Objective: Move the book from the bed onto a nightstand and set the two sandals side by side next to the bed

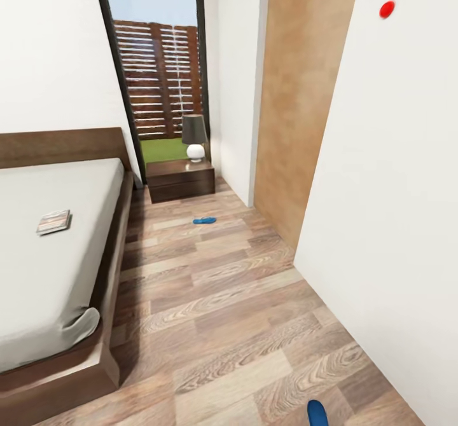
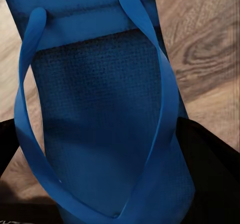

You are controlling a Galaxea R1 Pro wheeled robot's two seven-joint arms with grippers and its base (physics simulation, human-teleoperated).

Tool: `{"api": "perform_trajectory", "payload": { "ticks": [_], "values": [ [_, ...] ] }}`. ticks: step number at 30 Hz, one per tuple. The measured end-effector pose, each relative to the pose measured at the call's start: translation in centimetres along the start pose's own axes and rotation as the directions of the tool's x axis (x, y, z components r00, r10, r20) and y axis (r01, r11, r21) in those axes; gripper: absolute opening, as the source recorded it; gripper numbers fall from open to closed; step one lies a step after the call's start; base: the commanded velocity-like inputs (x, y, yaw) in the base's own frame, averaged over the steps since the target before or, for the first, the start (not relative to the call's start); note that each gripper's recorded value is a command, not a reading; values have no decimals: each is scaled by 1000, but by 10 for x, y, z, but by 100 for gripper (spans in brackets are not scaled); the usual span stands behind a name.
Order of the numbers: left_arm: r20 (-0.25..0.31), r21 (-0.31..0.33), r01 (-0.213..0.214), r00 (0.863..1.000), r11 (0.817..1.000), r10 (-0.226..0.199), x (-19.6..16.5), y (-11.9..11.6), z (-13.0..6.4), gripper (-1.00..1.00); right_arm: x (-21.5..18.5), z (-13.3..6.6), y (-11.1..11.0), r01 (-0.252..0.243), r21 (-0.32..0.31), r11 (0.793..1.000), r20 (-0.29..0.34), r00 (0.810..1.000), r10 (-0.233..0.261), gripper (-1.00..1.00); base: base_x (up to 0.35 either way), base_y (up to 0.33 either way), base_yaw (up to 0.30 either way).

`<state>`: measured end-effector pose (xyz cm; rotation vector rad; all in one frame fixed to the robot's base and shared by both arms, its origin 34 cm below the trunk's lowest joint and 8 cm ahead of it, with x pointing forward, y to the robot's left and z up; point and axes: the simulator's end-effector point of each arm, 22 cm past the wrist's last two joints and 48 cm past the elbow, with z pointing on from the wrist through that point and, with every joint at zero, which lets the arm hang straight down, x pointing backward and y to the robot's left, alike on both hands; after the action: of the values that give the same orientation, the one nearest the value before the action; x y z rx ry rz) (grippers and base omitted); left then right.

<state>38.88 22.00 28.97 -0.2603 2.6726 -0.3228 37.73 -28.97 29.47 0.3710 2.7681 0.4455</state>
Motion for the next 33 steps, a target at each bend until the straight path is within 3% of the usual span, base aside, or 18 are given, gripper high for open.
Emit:
{"api": "perform_trajectory", "payload": {
  "ticks": [18,28,33],
  "values": [
    [2,-19,0,1000,1000,0,-1,4,0,100,0,0,0,0,2,1000,0,1000,0,-100,247,-186,106],
    [2,-19,0,1000,1000,0,-1,5,0,100,0,0,-1,0,2,1000,0,1000,0,-100,97,-22,117],
    [5,-34,-3,1000,999,3,-4,16,-2,100,0,0,0,0,2,1000,0,1000,0,-100,280,-1,5]
  ]
}}
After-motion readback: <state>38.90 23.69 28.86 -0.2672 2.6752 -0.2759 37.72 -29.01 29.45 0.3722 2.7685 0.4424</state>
